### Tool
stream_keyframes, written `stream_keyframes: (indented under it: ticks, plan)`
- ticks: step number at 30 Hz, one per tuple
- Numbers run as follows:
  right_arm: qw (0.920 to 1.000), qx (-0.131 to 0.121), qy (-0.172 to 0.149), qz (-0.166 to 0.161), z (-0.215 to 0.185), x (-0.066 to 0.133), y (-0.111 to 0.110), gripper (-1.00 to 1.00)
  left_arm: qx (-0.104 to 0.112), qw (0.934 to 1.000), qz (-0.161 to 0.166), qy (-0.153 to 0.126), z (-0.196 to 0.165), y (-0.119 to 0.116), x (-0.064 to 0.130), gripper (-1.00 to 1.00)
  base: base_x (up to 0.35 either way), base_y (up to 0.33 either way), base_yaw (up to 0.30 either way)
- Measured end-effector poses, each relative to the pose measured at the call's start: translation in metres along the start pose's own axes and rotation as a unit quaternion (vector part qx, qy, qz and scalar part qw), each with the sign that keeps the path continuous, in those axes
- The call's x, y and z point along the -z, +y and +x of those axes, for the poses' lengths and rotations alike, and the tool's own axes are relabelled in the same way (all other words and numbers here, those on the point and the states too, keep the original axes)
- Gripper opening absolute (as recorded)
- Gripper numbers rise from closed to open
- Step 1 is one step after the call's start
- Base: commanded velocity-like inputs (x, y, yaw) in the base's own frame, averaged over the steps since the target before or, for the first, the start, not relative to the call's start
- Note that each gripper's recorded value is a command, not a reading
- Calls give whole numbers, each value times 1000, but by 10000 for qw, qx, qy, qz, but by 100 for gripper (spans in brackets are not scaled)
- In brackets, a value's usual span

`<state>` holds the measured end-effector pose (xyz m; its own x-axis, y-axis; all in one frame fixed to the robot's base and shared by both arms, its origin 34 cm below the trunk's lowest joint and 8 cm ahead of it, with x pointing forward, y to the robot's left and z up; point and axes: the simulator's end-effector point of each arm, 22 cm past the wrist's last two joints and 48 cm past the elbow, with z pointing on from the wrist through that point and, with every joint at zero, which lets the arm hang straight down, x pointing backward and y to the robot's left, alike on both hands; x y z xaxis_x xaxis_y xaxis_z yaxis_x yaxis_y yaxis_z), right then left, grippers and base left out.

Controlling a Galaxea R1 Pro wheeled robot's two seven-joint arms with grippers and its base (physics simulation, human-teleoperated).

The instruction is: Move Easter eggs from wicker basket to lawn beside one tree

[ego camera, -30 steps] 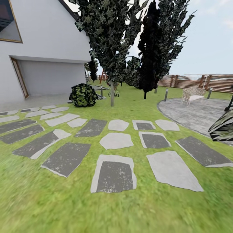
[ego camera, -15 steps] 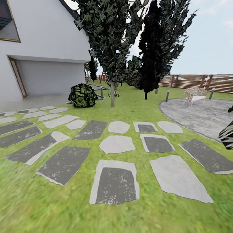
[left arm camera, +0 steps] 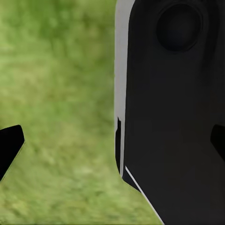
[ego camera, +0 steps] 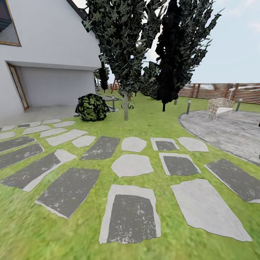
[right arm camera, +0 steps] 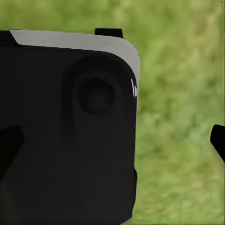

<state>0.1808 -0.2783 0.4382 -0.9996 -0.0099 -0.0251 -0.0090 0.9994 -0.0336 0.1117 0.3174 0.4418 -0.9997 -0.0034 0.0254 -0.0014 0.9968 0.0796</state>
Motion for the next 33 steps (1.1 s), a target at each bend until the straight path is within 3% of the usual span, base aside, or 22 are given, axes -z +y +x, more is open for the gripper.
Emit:
stream_keyframes:
  ticks: [9, 21, 33]
  plan:
    - [10000, 10, 0, -6, 0, 0, 0, 100, 0, 10000, -1, 0, 0, 0, 0, 100, 335, 64, -14]
    - [10000, 1, 0, -5, 0, 0, 0, 100, 1, 10000, 1, 0, 0, 0, 0, 100, 335, 48, -247]
    - [10000, 11, 0, -5, 0, 0, 0, 100, 2, 10000, -2, 0, 0, 0, 0, 100, 335, 48, -9]
